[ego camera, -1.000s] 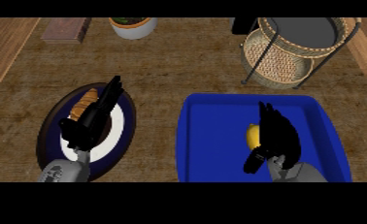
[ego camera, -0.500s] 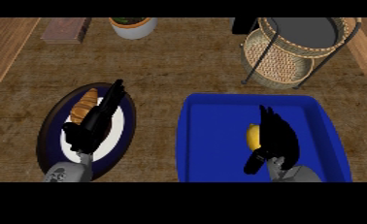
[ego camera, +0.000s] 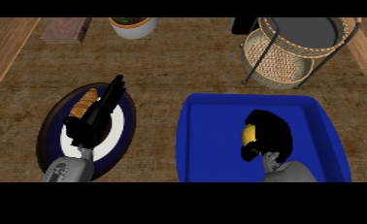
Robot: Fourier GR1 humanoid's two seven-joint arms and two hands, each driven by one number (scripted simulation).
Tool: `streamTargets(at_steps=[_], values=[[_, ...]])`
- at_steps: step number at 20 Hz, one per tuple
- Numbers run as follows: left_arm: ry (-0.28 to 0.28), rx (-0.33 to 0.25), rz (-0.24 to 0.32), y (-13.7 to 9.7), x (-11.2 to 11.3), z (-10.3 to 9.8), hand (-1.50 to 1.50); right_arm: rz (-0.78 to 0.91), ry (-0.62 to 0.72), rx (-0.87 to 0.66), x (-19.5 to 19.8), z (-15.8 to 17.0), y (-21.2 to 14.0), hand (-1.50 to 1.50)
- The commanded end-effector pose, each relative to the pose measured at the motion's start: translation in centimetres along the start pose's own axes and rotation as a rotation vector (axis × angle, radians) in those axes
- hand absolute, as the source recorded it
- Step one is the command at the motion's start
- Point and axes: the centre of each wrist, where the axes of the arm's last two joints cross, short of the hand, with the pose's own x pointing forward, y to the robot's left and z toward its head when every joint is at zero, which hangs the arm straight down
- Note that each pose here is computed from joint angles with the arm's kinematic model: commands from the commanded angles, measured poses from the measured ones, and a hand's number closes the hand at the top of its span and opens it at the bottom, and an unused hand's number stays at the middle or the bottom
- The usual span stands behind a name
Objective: Pick the lemon from the tray and place it in the tiered basket
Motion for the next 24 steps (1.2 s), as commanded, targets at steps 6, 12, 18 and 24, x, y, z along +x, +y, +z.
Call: streamTargets(at_steps=[6, 12, 18, 24], values=[[0.012, 0.004, 0.001, 0.2, 0.5, 1.2, 0.00, -0.001, -0.028, -0.052, 0.8, 0.2, -0.2, 1.50], [-0.003, 0.013, 0.003, 0.1, 0.4, 1.1, 0.00, 0.157, -0.120, -0.137, -16.4, -6.7, -13.0, 1.50], [-0.002, 0.011, 0.008, 0.0, 0.8, 0.6, 0.00, -0.072, -0.287, -0.289, -24.2, -7.6, -21.1, 1.50], [-0.028, -0.002, -0.004, -0.4, 1.4, 0.2, 0.00, -0.395, -0.524, -0.342, -27.3, -8.0, -26.4, 1.50]])
